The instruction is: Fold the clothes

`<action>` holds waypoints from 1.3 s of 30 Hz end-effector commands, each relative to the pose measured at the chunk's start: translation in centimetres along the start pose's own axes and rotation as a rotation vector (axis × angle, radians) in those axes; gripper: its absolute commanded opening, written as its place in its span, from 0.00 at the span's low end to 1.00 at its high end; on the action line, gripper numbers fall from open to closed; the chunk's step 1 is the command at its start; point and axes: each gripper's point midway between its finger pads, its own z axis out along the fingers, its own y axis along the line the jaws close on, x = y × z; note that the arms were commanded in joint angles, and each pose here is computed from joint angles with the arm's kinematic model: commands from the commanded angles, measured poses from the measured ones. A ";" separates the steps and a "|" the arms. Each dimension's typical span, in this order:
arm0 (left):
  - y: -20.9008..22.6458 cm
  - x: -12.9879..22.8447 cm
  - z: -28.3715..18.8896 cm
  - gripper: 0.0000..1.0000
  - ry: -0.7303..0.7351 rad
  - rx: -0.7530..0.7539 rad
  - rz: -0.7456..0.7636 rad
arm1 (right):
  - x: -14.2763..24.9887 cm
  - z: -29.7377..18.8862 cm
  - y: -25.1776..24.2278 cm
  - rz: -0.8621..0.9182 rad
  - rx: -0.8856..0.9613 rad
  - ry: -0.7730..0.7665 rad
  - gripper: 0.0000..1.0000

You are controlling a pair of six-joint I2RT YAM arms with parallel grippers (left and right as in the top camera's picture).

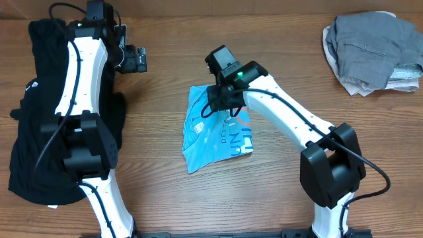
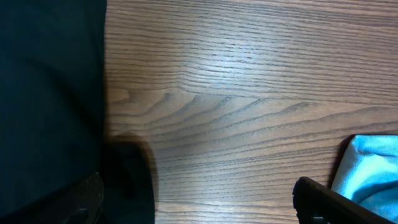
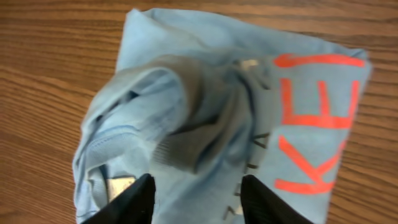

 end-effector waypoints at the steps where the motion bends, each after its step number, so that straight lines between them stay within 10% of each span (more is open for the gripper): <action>1: -0.2 -0.8 -1.0 1.00 -0.034 0.007 -0.007 | -0.6 0.3 1.2 -0.021 -0.016 -0.021 0.53; 11: -0.2 -0.8 -1.0 1.00 -0.034 0.007 -0.007 | -0.6 2.9 0.9 0.012 -0.002 -0.006 0.56; 21: -0.2 -0.8 -1.0 1.00 -0.034 0.007 -0.007 | -2.6 2.7 1.5 0.015 -0.031 -0.080 0.06; 34: -0.2 -0.8 -1.0 1.00 -0.034 0.007 -0.007 | -7.0 -1.6 9.1 -0.073 -0.230 -0.260 0.04; 35: -0.2 -0.8 -1.0 1.00 -0.035 0.007 -0.006 | -7.1 -1.7 9.9 -0.084 -0.245 -0.272 0.05; 39: -0.2 -0.8 -1.0 1.00 -0.034 0.007 -0.007 | -6.4 -1.8 11.2 -0.108 -0.257 -0.268 0.70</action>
